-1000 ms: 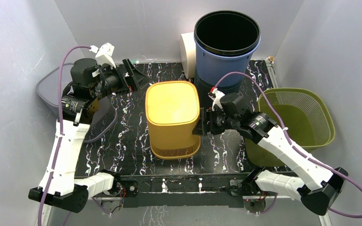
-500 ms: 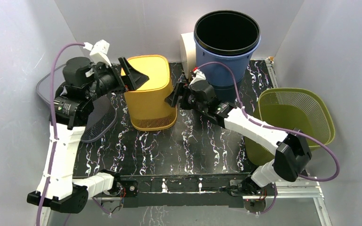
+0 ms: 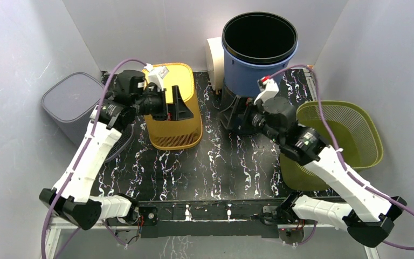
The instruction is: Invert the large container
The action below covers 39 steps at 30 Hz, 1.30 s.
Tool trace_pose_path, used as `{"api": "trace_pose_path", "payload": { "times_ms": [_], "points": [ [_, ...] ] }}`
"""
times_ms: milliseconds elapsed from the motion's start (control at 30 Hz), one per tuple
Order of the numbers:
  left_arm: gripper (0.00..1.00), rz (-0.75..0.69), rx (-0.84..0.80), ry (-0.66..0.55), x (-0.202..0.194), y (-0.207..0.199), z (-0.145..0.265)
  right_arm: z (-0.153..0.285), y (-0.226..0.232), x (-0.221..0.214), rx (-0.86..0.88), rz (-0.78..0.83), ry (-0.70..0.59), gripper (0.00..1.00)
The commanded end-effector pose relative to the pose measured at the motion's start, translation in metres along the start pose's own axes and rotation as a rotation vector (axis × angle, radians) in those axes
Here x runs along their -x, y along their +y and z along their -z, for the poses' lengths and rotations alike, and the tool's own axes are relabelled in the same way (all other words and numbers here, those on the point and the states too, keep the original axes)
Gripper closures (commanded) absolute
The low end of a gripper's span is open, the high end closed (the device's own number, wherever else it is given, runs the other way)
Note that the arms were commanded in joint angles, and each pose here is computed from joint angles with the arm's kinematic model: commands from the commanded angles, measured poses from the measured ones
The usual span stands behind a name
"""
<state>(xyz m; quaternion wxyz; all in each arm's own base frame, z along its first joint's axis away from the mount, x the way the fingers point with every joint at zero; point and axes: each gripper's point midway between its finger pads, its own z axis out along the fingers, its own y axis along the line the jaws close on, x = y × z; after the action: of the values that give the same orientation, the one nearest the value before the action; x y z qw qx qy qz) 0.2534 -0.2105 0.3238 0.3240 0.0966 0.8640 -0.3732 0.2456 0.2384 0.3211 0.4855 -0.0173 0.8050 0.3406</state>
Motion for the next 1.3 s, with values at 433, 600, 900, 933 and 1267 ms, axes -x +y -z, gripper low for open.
{"api": "trace_pose_path", "payload": {
  "times_ms": [433, 600, 900, 933, 1267],
  "points": [
    [0.01, -0.111, 0.151, 0.121, 0.005, 0.056, -0.095, 0.081, 0.002, 0.228, -0.502, 0.256, -0.491, 0.02],
    [0.02, -0.063, 0.148, 0.063, 0.052, 0.089, -0.113, 0.092, -0.007, 0.258, -0.581, 0.303, -0.547, 0.02],
    [0.02, -0.029, 0.193, 0.026, 0.086, 0.131, -0.123, 0.067, -0.073, 0.281, -0.611, 0.218, -0.455, 0.02],
    [0.02, -0.03, 0.186, 0.022, 0.087, 0.128, -0.12, 0.068, -0.085, 0.284, -0.63, 0.196, -0.456, 0.02],
    [0.02, -0.038, 0.105, 0.014, 0.055, 0.059, -0.07, 0.075, -0.114, 0.311, -0.592, 0.11, -0.51, 0.04]
  ]
}}
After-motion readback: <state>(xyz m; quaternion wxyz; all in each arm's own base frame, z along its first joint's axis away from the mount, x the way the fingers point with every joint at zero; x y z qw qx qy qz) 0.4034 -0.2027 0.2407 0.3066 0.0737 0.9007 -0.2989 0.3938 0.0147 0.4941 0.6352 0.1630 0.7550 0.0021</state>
